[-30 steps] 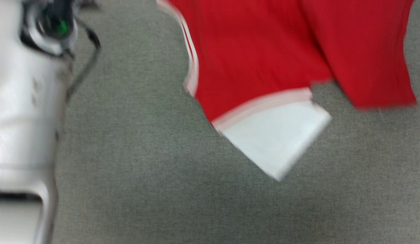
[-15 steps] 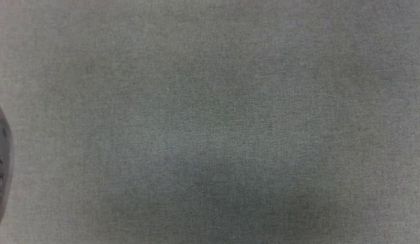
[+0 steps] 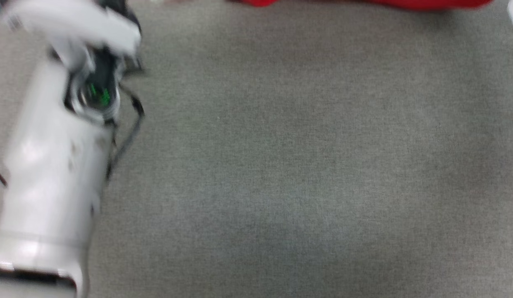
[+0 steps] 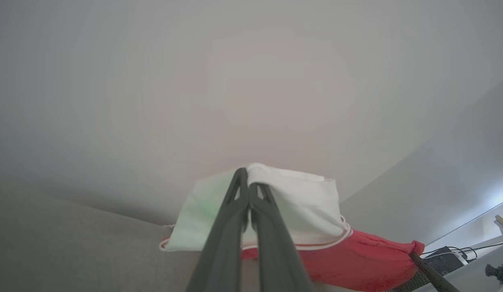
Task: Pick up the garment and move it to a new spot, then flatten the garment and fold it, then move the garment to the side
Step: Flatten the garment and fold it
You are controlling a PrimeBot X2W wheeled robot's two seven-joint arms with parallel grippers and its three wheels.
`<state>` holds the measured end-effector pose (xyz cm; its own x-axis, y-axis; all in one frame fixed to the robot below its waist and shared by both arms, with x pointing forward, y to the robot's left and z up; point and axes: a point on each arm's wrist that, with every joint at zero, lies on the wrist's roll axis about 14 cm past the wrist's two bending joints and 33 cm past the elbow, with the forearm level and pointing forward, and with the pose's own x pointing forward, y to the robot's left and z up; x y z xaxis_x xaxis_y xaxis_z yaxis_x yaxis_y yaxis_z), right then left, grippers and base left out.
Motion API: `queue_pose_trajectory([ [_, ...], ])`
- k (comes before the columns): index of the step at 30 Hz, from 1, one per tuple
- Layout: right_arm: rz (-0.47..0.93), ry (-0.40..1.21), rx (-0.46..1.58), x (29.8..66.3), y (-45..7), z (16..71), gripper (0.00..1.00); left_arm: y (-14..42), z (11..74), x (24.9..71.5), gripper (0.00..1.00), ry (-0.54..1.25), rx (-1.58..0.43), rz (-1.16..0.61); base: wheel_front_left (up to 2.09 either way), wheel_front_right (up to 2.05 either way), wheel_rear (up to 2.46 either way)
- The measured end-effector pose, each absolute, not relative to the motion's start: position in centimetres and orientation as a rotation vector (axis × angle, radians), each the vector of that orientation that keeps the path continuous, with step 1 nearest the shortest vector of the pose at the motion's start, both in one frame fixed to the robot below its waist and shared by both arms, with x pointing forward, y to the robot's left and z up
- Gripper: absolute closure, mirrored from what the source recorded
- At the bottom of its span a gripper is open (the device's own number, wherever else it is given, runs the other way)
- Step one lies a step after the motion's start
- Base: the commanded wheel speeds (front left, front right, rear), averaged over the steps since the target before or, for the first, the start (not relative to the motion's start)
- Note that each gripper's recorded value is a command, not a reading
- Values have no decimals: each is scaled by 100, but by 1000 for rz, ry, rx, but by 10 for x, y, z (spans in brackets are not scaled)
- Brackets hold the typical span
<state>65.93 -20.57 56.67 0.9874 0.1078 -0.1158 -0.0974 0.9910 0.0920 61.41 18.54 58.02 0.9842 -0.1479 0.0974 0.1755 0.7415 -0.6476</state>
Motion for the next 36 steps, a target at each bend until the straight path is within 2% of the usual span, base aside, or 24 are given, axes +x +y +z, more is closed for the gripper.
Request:
queue_pose_trajectory([
  [8, 191, 280, 75, 598, -211, 509, 100, 181, 520, 527, 100, 65, -854, -165, 0, 0, 0],
  [13, 239, 355, 78, 549, -216, 484, 100, 185, 508, 465, 100, 95, -913, -106, 0, 0, 0],
  [20, 258, 422, 78, 491, -232, 468, 100, 170, 507, 389, 100, 198, -936, -136, 0, 0, 0],
  [29, 237, 464, 88, 444, -251, 469, 100, 154, 519, 337, 100, 266, -951, -166, 0, 0, 0],
  [36, 206, 492, 78, 424, -254, 473, 100, 150, 523, 336, 100, 282, -938, -178, 0, 0, 0],
])
